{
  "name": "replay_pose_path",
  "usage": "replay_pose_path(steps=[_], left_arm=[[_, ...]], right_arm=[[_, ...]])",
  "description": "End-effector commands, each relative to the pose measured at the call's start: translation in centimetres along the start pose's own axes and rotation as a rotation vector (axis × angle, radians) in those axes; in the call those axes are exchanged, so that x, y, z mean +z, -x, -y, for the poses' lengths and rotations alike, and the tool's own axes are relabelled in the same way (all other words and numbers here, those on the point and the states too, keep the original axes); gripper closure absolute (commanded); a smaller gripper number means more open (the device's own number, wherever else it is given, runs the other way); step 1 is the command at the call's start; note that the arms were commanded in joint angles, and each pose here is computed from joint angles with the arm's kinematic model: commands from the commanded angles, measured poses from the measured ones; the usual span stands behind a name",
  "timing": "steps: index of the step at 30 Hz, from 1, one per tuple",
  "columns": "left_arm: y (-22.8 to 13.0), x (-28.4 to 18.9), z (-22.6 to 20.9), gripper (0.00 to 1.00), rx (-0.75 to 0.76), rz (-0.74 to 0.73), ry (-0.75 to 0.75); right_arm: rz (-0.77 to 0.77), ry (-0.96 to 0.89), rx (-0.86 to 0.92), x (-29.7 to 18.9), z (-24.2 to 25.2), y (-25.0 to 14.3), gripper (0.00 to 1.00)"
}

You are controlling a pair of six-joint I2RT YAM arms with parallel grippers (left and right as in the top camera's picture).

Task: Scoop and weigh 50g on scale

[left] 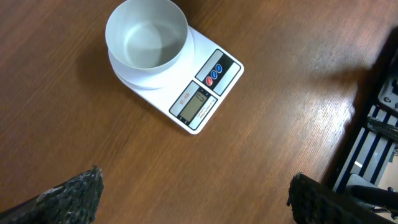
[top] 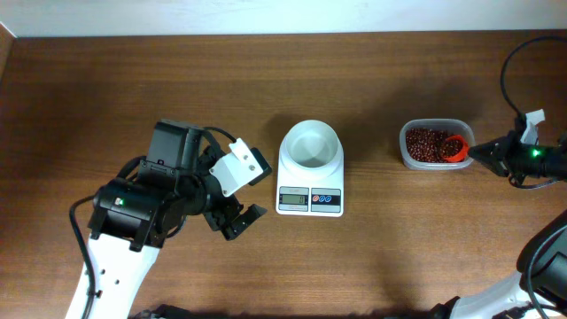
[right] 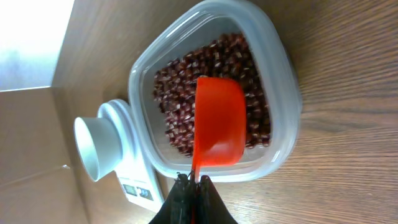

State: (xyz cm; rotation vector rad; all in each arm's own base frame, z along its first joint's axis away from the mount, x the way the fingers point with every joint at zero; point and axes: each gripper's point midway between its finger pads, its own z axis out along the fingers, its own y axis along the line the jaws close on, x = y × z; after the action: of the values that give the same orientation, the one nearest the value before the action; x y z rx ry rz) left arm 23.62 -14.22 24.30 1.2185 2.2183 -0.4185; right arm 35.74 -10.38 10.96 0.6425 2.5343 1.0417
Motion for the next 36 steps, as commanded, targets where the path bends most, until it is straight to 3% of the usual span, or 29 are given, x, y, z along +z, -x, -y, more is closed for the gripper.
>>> replay_pose_path(steps=[1, 20, 36], left_arm=[[0.6, -0.4, -0.1, 0.01, 0.019, 0.022, 0.001], [0.6, -0.4, -0.1, 0.01, 0.019, 0.022, 0.001], [0.6, -0.4, -0.1, 0.01, 0.019, 0.022, 0.001]], right_arm=[[-0.008, 0.070, -0.016, 0.3, -0.7, -0.3, 0.96], [0.102, 0.287, 0.112, -4.2, -1.0, 0.4, 0.96], [0.042, 0.390, 0.119, -3.6, -4.0, -0.9, 0.96]])
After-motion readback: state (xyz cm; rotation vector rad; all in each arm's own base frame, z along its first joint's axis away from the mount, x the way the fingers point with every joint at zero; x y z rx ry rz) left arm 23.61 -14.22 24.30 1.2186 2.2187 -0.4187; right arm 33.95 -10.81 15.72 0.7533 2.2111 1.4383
